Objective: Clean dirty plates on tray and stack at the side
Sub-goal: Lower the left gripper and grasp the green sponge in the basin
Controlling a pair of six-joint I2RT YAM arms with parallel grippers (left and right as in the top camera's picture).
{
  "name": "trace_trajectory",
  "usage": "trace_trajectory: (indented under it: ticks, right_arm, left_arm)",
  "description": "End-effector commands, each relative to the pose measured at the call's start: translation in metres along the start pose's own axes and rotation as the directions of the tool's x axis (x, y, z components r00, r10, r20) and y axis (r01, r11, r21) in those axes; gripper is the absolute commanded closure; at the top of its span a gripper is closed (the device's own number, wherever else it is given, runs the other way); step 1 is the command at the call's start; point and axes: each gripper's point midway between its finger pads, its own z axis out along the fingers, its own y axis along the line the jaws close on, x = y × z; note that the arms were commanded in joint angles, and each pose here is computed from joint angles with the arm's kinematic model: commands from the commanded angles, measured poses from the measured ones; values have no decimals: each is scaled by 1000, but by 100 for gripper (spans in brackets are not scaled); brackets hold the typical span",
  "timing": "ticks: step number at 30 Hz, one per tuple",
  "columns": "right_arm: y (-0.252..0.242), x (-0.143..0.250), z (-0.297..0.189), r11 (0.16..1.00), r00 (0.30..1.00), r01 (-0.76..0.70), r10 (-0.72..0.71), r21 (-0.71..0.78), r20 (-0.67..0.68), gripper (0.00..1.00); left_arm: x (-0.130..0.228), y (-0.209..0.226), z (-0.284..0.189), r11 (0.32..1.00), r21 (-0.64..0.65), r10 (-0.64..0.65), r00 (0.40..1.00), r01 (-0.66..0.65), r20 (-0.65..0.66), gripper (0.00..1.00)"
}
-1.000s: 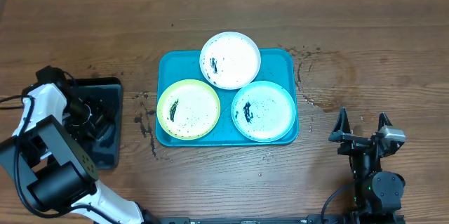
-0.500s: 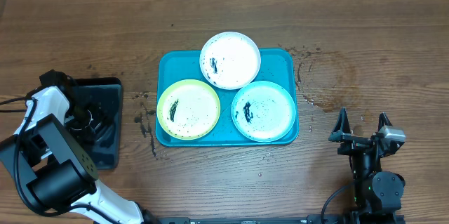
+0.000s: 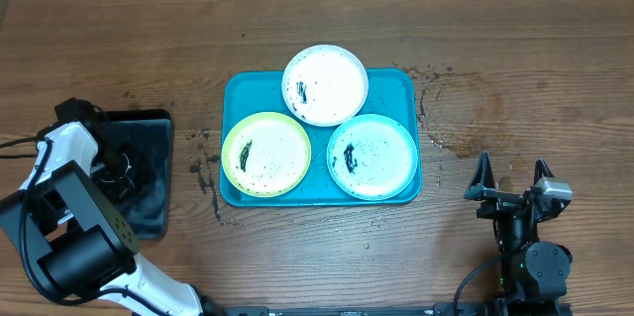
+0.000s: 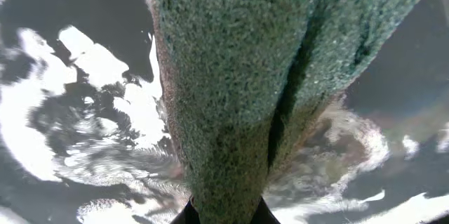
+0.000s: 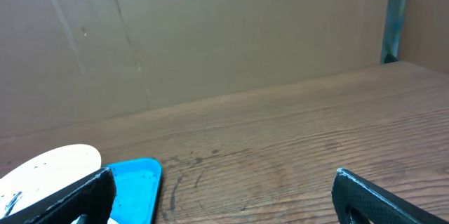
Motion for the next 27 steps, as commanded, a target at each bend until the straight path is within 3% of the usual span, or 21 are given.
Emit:
trace_trajectory:
  ticks: [1,2,3,14,15,17,18,20,25,26,27]
  right_arm:
    - [-1,2,0,1000,1000,3,-3,-1,2,0]
    - [-1,2,0,1000,1000,3,-3,-1,2,0]
    - [-1,2,0,1000,1000,3,-3,-1,2,0]
    - [-1,2,0,1000,1000,3,-3,-1,2,0]
    - [-1,2,0,1000,1000,3,-3,-1,2,0]
    - [-1,2,0,1000,1000,3,-3,-1,2,0]
    - [-1,2,0,1000,1000,3,-3,-1,2,0]
    - [-1,2,0,1000,1000,3,-3,-1,2,0]
    - [-1,2,0,1000,1000,3,-3,-1,2,0]
    - [-1,2,0,1000,1000,3,-3,-1,2,0]
    - [-1,2,0,1000,1000,3,-3,-1,2,0]
  left_arm:
    - [-3,0,3,1000,-5,0,1000,0,15,50]
    - [-6,0,3,1000,-7,0,1000,0,24,18]
    - [-8,1,3,1000,-14,-1,999,1,37,0]
    - [-37,-6,0,1000,3,-8,987,8,158,0]
    - [-38,-6,0,1000,6,-9,987,8,163,2]
    - [-39,-7,0,1000,8,-9,986,8,166,32]
    - [-39,-7,0,1000,7,-9,986,8,165,59]
    - [-37,-6,0,1000,4,-8,987,7,159,95]
    - [-36,-5,1,1000,2,-8,988,8,154,96]
    - [-36,-6,1,1000,3,-8,988,8,156,92]
    - [-37,-6,1,1000,3,-8,987,8,158,77]
